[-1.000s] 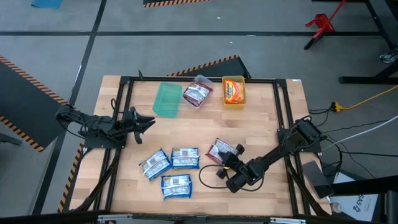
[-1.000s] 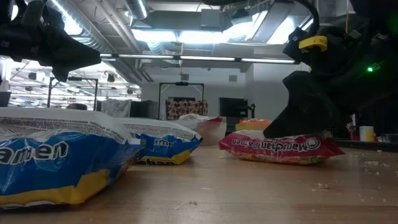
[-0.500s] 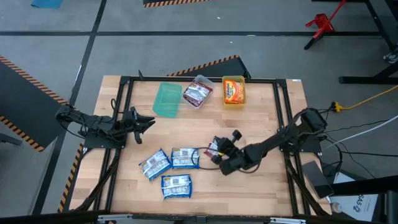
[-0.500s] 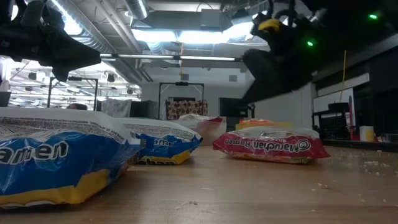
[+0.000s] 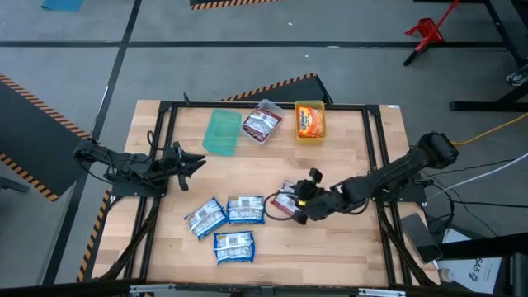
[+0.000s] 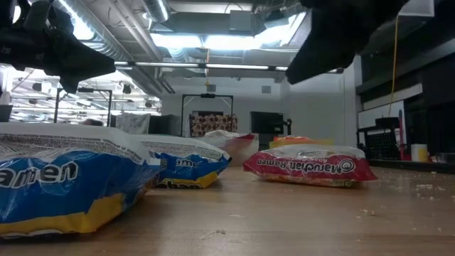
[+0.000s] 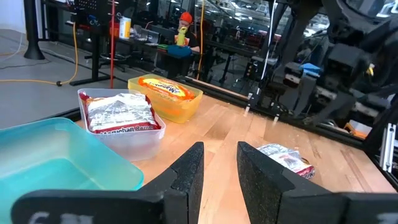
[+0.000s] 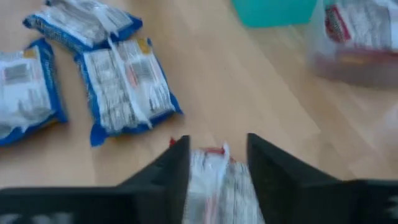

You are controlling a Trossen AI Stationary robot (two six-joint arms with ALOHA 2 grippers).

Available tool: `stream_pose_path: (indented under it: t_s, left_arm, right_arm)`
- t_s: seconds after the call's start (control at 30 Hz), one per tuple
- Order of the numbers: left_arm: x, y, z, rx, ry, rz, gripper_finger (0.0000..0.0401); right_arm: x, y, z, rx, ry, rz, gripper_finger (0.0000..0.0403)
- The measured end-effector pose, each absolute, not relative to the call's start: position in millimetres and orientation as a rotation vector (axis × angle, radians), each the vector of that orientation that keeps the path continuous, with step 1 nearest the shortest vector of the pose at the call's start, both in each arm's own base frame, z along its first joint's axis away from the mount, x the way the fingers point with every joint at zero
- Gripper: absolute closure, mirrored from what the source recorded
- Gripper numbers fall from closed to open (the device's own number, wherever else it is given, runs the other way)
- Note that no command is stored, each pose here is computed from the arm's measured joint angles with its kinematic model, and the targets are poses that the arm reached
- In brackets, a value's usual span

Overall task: Sort Maruchan noodles
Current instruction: Put the red noodle pack into the transparent bin

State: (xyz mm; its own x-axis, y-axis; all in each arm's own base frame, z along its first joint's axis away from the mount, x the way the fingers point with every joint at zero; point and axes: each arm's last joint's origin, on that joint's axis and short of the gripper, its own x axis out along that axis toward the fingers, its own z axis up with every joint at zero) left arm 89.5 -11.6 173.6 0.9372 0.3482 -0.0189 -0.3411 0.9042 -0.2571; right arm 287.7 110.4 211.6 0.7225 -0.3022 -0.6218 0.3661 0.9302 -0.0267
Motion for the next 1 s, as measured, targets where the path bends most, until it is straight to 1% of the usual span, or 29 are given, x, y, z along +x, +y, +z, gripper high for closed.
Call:
stream_pose_path:
  t_s: [0.1, 0.2, 0.3, 0.4, 0.5, 0.63, 0.73, 0.87, 1.0]
  left_arm:
    - [89.5, -11.6, 173.6, -0.261, -0.028, 0.356, 0.0311]
    - [89.5, -11.6, 173.7, -0.263, -0.028, 0.354, 0.0311]
    - [89.5, -11.6, 173.6, -0.263, -0.028, 0.353, 0.0311]
    - [89.5, -11.7, 173.7, -0.263, -0.027, 0.352, 0.0311]
    - [89.7, -11.7, 173.5, -0.262, -0.025, 0.353, 0.0311]
    - [90.2, -11.9, 173.0, -0.258, -0.019, 0.355, 0.0311]
    - [90.7, -12.0, 172.3, -0.253, -0.011, 0.357, 0.0311]
    - [91.3, -12.2, 171.7, -0.249, -0.003, 0.358, 0.0311]
    - [91.6, -12.3, 171.3, -0.247, 0.001, 0.359, 0.0311]
  right_arm:
    - [297.5, 110.9, 190.2, 0.058, 0.656, -0.383, 0.0204]
    - [310.8, 109.9, 171.7, 0.055, 0.655, -0.394, 0.0164]
    - [319.8, 105.5, 149.9, 0.050, 0.693, -0.409, 0.0146]
    - [324.7, 100.8, 133.0, 0.048, 0.735, -0.428, 0.0145]
    - [326.2, 94.8, 122.2, 0.057, 0.776, -0.445, 0.0152]
    - [328.7, 90.5, 120.4, 0.117, 0.792, -0.435, 0.0166]
    - [328.6, 91.2, 120.0, 0.148, 0.798, -0.427, 0.0185]
    - [328.1, 91.8, 119.6, 0.196, 0.802, -0.430, 0.0231]
    - [327.4, 91.6, 119.0, 0.218, 0.805, -0.442, 0.0295]
